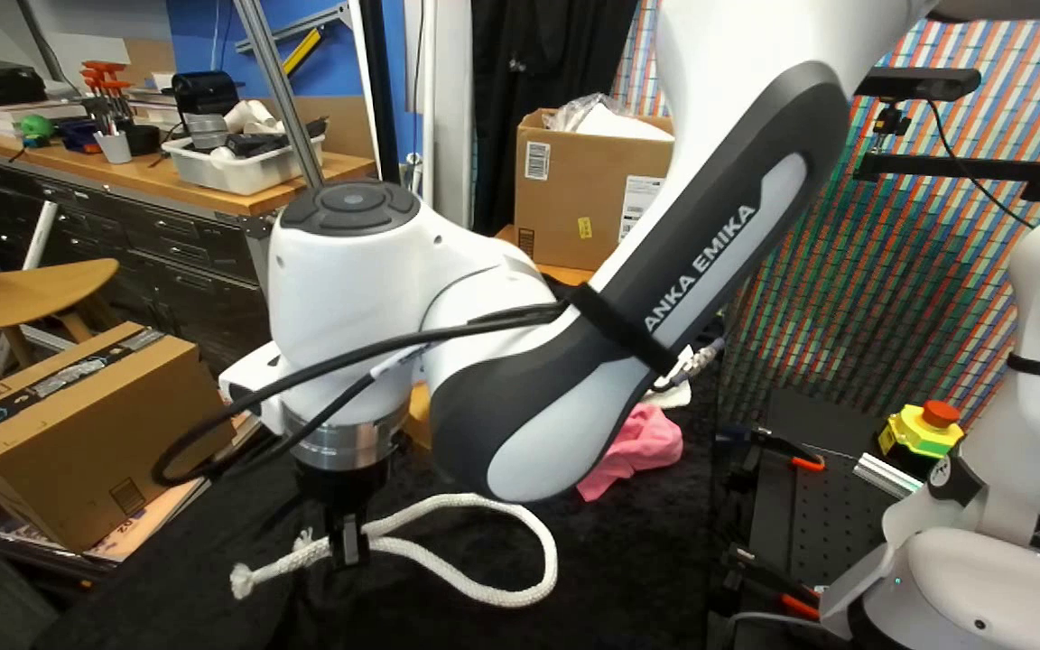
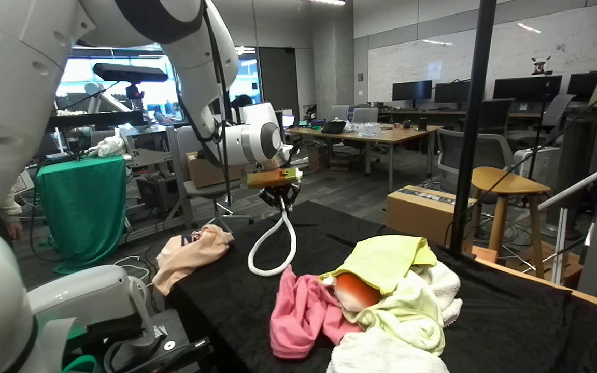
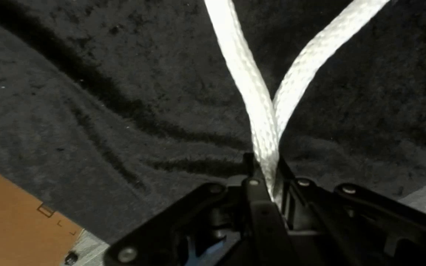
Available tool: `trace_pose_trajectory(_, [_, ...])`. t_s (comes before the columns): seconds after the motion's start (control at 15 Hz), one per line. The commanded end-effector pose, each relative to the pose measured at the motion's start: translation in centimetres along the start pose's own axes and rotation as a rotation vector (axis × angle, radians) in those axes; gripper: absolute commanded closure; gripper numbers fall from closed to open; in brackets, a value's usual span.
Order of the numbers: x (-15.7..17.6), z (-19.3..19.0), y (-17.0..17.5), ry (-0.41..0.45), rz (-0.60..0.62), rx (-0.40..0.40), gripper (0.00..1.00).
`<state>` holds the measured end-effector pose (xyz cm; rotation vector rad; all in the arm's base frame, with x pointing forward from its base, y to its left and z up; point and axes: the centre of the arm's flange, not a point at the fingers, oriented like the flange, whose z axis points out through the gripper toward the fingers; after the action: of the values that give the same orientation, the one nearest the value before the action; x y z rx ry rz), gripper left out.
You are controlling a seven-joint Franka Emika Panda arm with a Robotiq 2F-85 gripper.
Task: Pile up all the things on the table on the white shirt
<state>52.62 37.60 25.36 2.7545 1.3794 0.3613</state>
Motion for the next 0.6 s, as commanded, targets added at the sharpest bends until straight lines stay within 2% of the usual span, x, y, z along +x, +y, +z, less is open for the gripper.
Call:
trace_pose_trajectory(0.0, [-3.5,-5.5,1.7,0.045,0.11,-0.11,0.95])
trace_pose_trajectory(0.53, [-14.5,-12.9,14.2,0.127,0.483,-0.331,0.95])
